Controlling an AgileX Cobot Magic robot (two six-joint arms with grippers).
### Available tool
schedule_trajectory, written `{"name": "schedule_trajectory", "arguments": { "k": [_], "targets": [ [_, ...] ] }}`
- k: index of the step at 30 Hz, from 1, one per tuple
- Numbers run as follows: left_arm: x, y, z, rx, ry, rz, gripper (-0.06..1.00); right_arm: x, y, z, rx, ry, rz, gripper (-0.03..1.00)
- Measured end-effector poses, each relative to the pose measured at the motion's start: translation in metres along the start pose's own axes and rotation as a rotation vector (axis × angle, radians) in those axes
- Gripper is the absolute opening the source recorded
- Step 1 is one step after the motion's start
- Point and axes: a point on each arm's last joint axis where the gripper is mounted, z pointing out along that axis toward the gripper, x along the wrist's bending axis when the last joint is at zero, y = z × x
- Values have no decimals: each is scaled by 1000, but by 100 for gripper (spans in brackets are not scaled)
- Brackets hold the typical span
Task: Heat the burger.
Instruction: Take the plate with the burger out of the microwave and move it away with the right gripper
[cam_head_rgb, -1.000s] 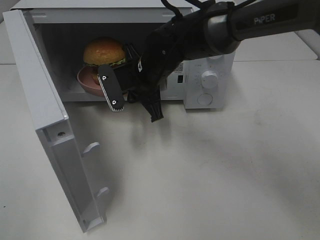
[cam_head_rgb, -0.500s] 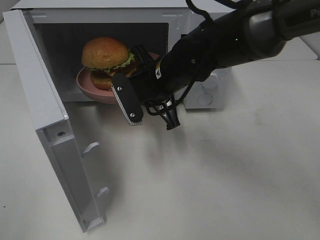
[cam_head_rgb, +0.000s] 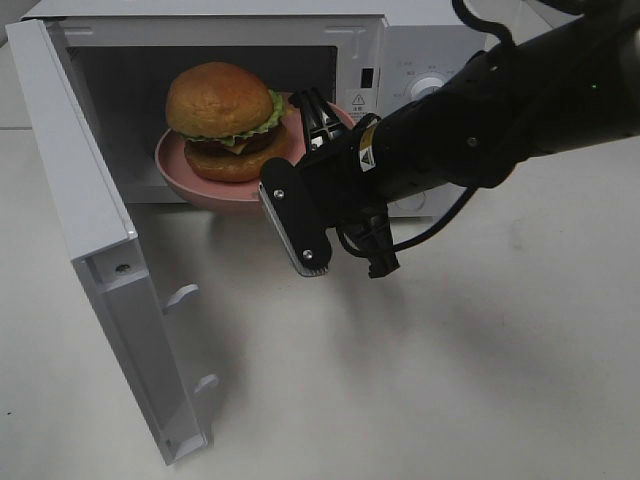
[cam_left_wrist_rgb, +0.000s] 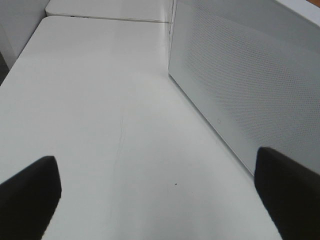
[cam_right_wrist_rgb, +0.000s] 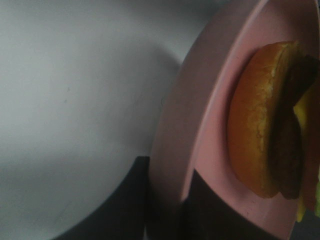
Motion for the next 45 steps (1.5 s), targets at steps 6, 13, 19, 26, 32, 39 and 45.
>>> {"name": "schedule_trajectory", "arguments": {
  "k": [6, 13, 19, 26, 32, 39, 45],
  "targets": [
    [0, 0, 0, 0, 0, 0, 97, 9, 0, -16, -4, -4, -1, 16],
    [0, 0, 0, 0, 0, 0, 97, 33, -2, -47, -2, 20, 37, 16],
    [0, 0, 0, 0, 0, 0, 97, 46, -2, -69, -1, 19, 65, 16],
    [0, 0, 0, 0, 0, 0, 97, 56, -4, -95, 4, 11, 69, 16],
    [0, 0, 0, 0, 0, 0, 97, 64, -5, -123, 18, 6, 69, 16],
    [0, 0, 0, 0, 0, 0, 97, 74, -8, -159, 41, 1, 73, 16],
    [0, 0, 0, 0, 0, 0, 97, 88, -10, -178, 61, 25, 76, 16]
  ]
}}
